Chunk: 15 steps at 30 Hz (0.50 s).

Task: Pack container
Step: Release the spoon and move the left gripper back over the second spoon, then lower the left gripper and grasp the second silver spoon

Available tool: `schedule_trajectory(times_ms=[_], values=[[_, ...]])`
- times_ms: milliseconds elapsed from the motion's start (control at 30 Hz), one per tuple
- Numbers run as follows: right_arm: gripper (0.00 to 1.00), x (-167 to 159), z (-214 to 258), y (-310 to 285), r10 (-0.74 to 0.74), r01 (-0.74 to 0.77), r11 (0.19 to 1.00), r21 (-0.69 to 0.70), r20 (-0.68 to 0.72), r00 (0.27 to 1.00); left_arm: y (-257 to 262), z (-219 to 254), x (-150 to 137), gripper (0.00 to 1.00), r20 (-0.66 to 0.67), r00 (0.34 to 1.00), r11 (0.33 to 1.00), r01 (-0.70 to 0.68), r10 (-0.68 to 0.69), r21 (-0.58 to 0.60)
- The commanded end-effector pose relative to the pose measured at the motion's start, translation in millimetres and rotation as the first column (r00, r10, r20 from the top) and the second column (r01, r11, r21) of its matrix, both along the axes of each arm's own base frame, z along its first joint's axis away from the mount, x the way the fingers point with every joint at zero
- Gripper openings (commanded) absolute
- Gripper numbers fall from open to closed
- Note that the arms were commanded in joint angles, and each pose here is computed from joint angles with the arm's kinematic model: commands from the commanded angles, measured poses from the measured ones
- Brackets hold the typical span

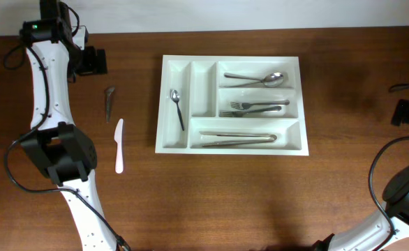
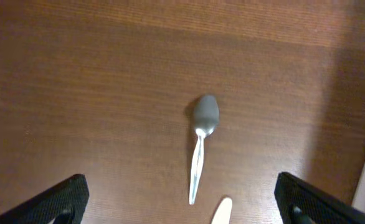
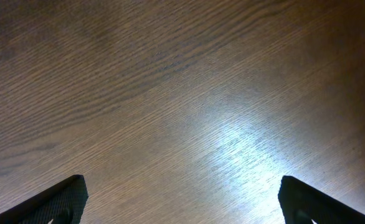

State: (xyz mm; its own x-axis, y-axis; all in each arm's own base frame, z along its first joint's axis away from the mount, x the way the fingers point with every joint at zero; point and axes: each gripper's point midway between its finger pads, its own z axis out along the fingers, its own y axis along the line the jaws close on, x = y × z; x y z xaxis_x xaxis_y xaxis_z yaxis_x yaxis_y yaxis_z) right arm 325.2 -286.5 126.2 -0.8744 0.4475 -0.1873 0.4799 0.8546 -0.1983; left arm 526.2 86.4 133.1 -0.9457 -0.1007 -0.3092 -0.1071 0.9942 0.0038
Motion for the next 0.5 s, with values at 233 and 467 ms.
schedule_trajectory(times_ms=[233, 467], values=[[0.99, -0.3, -0.9, 1.6, -0.006, 0.006, 1.0, 0.004, 0.0, 1.0, -5.6, -63.3, 4.1, 0.99, -0.042, 0.999, 0.999, 0.028, -0.029, -0.024], [0.99, -0.3, -0.9, 1.5, -0.006, 0.006, 1.0, 0.004, 0.0, 1.0, -24.0, -99.0, -11.3, 0.99, -0.115, 0.98, 0.987, 0.155, -0.16, -0.051]])
